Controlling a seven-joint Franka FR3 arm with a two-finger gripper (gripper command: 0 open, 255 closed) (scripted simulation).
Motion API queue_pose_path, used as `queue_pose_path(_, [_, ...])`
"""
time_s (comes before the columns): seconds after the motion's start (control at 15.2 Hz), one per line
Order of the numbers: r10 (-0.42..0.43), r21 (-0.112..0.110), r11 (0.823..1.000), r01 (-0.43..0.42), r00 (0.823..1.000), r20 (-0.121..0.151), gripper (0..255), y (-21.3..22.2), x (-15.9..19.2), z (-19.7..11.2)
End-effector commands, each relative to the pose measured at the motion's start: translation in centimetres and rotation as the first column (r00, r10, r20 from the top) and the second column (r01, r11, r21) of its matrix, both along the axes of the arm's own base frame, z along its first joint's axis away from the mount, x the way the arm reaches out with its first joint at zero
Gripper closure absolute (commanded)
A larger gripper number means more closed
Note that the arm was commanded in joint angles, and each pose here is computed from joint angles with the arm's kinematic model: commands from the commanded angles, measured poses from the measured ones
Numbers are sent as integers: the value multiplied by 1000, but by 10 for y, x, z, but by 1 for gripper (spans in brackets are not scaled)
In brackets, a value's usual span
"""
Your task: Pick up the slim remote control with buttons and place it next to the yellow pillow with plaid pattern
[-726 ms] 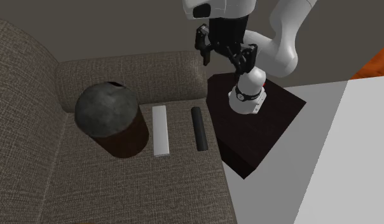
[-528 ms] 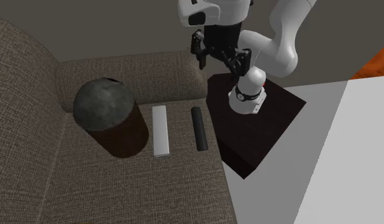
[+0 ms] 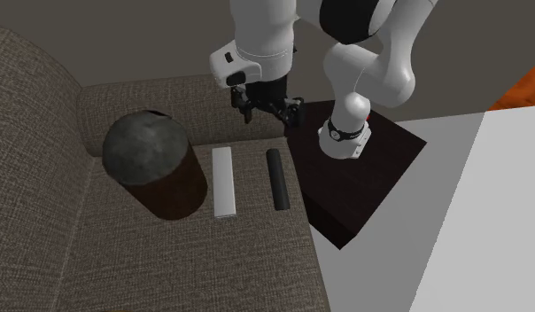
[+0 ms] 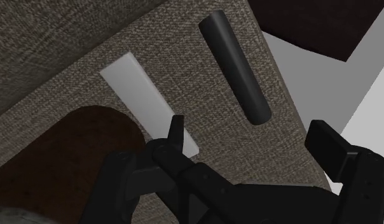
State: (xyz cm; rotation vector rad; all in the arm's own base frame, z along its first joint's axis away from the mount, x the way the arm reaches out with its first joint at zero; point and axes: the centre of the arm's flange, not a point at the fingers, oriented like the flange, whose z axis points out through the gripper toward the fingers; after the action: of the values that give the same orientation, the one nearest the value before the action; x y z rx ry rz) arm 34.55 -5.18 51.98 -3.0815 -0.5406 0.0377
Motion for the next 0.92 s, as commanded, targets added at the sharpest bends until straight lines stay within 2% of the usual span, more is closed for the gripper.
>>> queue_pose_path(0.0, [57, -2, 998, -57, 998, 4, 0, -9, 11, -21])
queue_pose_path(0.4, [215, -7, 977, -215, 977, 9, 0, -37, 52, -82])
queue_pose_path(0.59, [292, -10, 956, -292, 956, 12, 0, -48, 74, -112])
queue_pose_path(0.86, [392, -14, 920, -391, 920, 15, 0, -61, 105, -152])
